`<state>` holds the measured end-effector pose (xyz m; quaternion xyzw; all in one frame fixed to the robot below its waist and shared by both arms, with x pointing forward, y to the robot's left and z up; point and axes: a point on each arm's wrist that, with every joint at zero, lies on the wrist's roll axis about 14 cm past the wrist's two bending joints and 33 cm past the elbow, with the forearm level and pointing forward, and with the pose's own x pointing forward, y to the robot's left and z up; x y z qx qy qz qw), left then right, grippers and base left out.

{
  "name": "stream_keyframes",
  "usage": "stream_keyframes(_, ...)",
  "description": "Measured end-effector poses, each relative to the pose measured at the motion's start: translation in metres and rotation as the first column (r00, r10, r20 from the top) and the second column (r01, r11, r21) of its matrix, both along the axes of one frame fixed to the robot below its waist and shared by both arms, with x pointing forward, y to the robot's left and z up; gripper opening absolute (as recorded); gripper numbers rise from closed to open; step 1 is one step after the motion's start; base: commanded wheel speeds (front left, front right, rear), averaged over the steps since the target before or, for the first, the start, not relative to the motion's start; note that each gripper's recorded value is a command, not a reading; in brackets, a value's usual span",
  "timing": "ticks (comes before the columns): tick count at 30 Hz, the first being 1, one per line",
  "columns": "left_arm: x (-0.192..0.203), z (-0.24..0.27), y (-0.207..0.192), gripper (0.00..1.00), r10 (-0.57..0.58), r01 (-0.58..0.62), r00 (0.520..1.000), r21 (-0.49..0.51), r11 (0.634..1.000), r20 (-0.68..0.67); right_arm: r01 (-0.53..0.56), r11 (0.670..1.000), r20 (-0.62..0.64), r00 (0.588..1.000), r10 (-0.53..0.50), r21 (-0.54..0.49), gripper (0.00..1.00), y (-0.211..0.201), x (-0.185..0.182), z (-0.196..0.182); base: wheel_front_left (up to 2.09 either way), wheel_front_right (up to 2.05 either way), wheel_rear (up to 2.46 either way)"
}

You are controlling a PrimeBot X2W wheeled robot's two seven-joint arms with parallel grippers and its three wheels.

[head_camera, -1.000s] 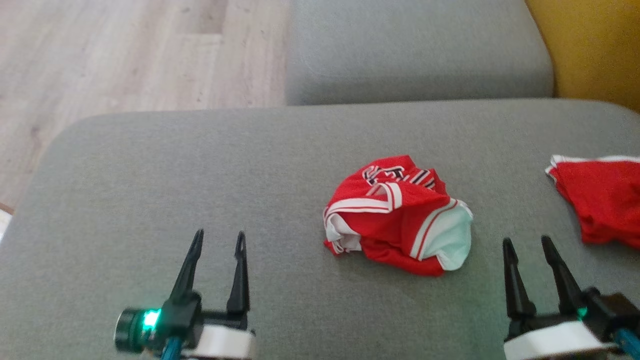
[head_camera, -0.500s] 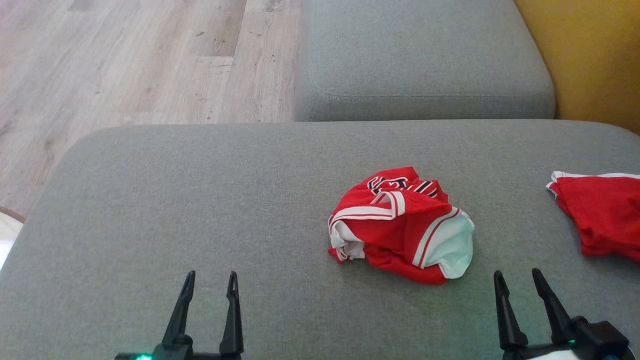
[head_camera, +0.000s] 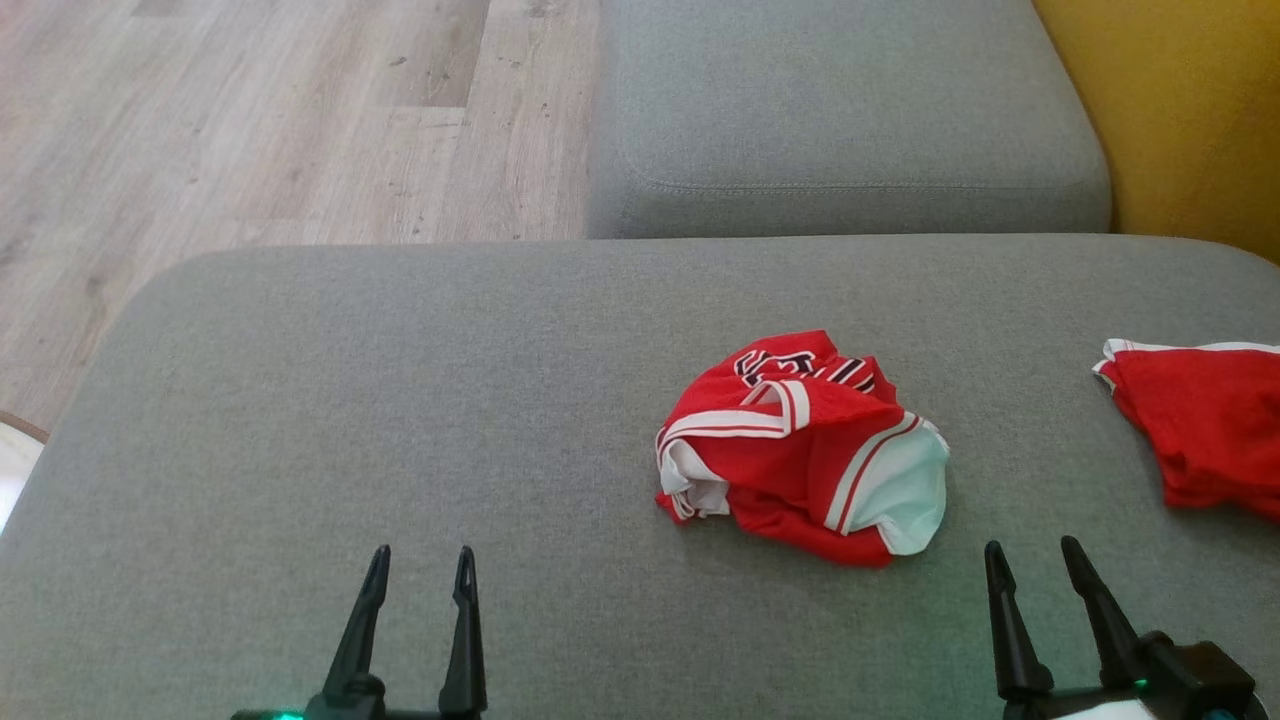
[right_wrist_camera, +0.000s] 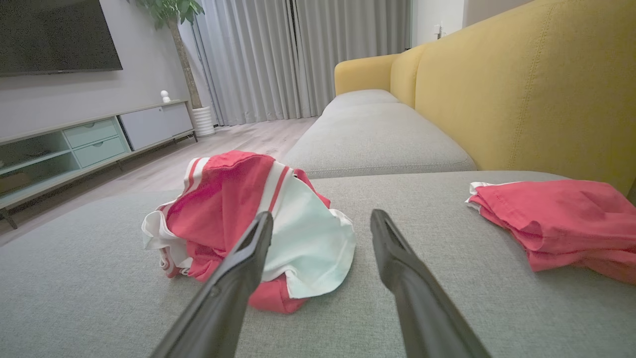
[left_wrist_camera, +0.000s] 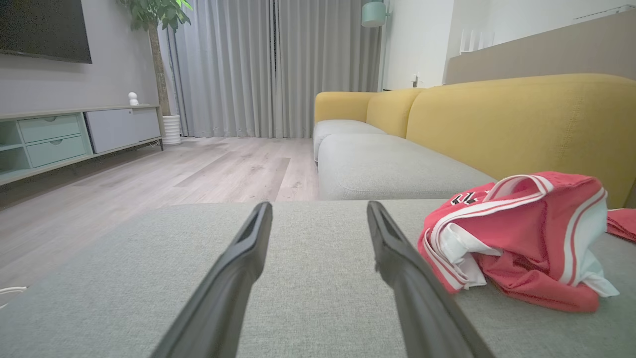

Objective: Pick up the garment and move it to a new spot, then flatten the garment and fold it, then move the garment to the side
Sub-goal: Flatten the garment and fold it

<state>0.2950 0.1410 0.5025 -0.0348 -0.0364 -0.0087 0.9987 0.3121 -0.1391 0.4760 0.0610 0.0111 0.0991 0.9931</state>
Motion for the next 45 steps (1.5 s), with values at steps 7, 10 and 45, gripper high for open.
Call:
stream_keyframes(7,0.000,-0.001,0.000,1.00,-0.002,0.002,1.000,0.004,1.000,-0.002,0.006,1.000,0.000,1.000,-0.006,0.001,1.00,-0.002,-0.001,0.000,0.00,0.00,0.00)
stream_keyframes(10,0.001,0.000,-0.002,1.00,-0.010,0.010,1.000,0.010,1.000,0.000,0.009,1.000,0.001,1.000,-0.009,0.002,1.00,-0.002,-0.002,0.000,0.00,0.00,0.00)
stream_keyframes(45,0.082,0.013,-0.216,1.00,-0.723,0.699,0.688,0.331,0.634,-0.068,0.146,0.989,-0.026,0.989,-0.145,0.016,1.00,-0.043,-0.001,-0.004,0.00,0.00,0.00)
